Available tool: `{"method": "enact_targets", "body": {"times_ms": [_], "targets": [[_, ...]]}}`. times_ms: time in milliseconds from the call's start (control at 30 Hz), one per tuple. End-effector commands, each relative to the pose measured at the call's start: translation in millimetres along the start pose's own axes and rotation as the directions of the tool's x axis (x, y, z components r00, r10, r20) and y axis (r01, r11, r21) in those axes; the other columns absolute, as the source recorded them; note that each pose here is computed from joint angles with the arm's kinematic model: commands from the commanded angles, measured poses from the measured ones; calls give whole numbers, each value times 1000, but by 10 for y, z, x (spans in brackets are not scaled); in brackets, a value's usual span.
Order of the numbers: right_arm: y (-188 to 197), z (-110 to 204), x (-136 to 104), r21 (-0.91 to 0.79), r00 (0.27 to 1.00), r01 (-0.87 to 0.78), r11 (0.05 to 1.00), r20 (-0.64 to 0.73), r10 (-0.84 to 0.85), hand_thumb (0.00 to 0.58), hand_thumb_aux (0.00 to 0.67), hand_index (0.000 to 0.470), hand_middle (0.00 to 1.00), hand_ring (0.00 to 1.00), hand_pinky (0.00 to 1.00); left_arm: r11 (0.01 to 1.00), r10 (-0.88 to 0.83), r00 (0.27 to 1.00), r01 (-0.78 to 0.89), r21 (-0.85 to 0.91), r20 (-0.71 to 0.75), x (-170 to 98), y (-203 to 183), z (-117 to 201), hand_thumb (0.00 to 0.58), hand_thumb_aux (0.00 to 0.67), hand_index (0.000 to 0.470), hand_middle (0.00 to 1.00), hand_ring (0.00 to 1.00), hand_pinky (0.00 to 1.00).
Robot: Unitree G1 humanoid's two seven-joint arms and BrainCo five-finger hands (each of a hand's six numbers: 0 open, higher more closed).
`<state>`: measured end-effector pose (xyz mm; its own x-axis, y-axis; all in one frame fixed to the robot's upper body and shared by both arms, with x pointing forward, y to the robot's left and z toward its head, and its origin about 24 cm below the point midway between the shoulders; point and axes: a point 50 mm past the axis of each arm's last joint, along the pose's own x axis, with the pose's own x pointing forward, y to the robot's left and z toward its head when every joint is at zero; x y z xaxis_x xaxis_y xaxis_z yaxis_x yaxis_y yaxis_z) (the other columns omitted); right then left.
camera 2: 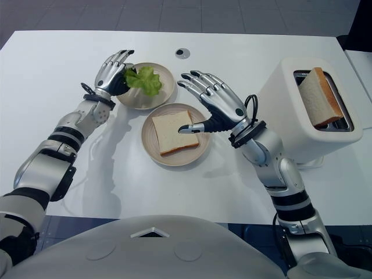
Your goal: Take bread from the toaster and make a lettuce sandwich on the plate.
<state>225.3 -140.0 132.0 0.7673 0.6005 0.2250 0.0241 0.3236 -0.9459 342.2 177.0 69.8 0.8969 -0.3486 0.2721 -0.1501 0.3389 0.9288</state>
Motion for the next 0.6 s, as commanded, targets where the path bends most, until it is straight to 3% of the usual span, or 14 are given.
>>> {"method": "enact_targets", "body": {"times_ms": [33,200,467,500,533,600], "targets": [[-105,-29,-89,6,998,47,999,-37,-46,0,0,0,0,0,0,994,-17,992,30,-105,123,-187,-50,283,580,670,470,0,0,0],[-250,-100,-244,-9,992,87,996,-92,-87,0,0,0,0,0,0,955,-204,959,239,-174,198,-595,-327,585,580,670,470,0,0,0],[-547,-188,-496,-75,974,147,986,-164,-157,0,0,0,0,0,0,902,-374,910,402,-157,178,-920,-576,619,580,670,470,0,0,0],[-607,-185,-523,-97,970,162,982,-166,-177,0,0,0,0,0,0,900,-384,906,410,-147,177,-933,-587,614,377,273,192,0,0,0],[-699,-187,-552,-123,964,187,975,-168,-206,0,0,0,0,0,0,901,-386,906,411,-140,174,-945,-582,607,0,0,0,0,0,0],[-906,-199,-636,-191,945,237,952,-183,-272,0,0,0,0,0,0,903,-386,905,411,-129,180,-956,-556,606,0,0,0,0,0,0]]}}
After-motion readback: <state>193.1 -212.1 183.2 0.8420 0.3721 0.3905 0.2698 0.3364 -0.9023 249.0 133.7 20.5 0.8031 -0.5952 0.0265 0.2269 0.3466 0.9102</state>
